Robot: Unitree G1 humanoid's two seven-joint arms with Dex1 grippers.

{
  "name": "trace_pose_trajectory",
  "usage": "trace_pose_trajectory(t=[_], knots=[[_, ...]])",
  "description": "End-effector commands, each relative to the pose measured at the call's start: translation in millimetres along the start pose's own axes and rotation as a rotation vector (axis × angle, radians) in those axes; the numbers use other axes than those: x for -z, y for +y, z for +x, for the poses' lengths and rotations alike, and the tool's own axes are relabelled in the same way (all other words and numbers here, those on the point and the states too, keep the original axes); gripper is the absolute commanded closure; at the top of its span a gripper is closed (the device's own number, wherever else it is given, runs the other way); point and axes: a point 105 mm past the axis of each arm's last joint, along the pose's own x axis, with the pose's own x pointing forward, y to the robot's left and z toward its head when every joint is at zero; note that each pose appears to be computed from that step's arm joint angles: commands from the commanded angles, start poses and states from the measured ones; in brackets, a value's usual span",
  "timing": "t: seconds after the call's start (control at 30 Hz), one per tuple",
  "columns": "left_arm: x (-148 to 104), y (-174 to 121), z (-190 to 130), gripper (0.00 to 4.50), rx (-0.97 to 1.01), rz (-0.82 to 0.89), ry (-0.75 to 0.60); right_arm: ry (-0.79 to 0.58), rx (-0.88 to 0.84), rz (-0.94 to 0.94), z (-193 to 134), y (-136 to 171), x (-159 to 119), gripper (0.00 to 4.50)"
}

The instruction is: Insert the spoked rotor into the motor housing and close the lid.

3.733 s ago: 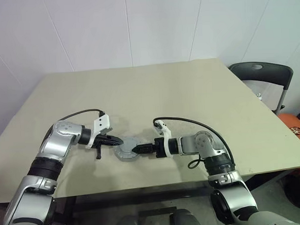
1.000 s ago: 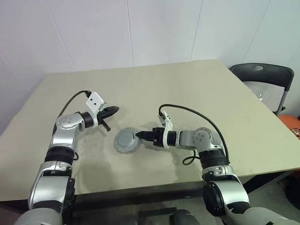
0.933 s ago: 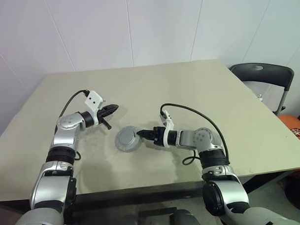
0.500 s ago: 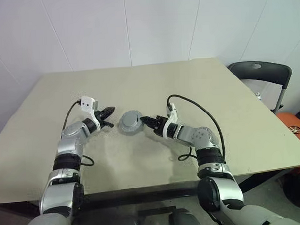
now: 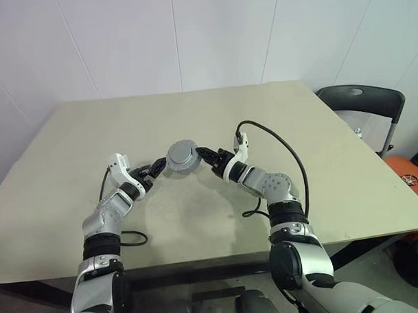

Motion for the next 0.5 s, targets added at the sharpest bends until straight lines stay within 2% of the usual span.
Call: trace_pose_trajectory(t=[0.03, 0.13, 0.33, 0.5], knots=[[-10, -41, 8, 0.02, 0.182, -0.093, -0.030, 0.011, -0.125, -0.008, 15, 34, 2, 3.15], [-9, -49, 8, 0.02, 0.218, -0.161, -0.032, 0.012, -0.120, -0.007, 14, 32, 4, 3.15], [-6, -52, 8, 0.02, 0.228, -0.178, -0.019, 0.015, -0.116, -0.007, 13, 30, 5, 3.15], [-6, -47, 6, 0.02, 0.213, -0.110, 0.004, 0.020, -0.111, -0.014, 14, 29, 7, 3.15]])
